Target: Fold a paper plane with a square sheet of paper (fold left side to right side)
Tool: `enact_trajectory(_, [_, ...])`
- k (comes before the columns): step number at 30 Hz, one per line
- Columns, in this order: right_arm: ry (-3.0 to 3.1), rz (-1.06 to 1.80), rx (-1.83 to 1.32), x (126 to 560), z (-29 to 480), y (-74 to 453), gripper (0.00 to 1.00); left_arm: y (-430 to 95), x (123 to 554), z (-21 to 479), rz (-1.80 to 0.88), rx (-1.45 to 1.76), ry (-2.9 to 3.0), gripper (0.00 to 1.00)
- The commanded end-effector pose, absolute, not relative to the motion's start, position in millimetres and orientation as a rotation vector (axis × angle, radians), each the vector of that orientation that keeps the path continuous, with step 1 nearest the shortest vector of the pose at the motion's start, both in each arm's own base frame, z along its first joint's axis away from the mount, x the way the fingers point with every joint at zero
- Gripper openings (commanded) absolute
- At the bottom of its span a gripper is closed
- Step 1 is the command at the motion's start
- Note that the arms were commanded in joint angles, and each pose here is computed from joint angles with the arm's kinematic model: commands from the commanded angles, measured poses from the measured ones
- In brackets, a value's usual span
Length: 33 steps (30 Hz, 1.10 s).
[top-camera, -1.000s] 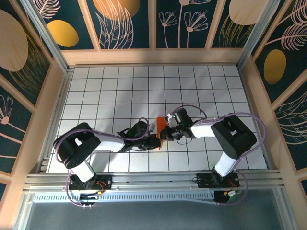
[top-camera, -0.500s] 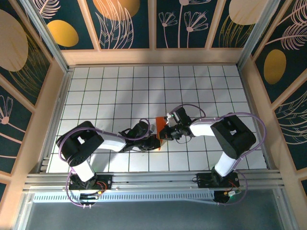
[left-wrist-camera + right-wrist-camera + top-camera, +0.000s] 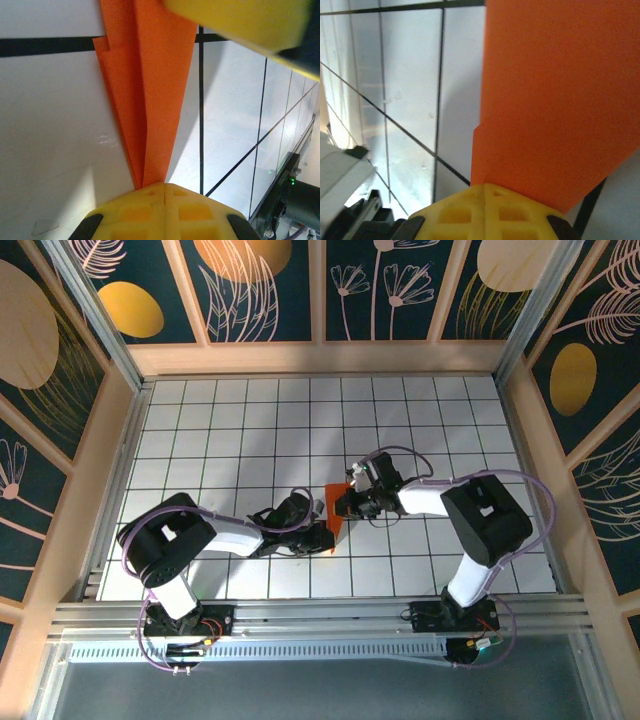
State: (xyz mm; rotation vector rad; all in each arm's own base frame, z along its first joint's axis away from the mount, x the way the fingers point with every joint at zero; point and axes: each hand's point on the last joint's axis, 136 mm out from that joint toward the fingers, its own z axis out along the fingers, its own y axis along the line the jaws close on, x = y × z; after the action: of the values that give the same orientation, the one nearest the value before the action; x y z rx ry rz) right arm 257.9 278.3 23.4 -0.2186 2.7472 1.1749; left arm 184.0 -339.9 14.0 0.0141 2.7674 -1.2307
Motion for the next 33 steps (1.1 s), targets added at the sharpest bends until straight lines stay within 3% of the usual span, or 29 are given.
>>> enact_trajectory(1, [2.810,1.090,-0.204,256.7,4.2,268.4,0.00,-334.4,187.5,17.1,-1.178,0.004,2.765,0.00])
enact_trajectory(9, [2.866,1.056,-0.178,246.4,-10.1,260.2,0.00,-350.1,204.7,49.1,-1.297,0.076,2.687,0.00])
enact_trajectory(18, [2.870,1.052,-0.178,245.2,-9.8,259.2,0.00,-356.7,212.5,25.3,-1.231,0.092,2.738,0.00])
enact_trajectory(33, [2.908,0.981,-0.174,247.0,-18.5,254.1,0.00,-345.3,186.7,2.8,-1.215,0.062,2.805,0.00])
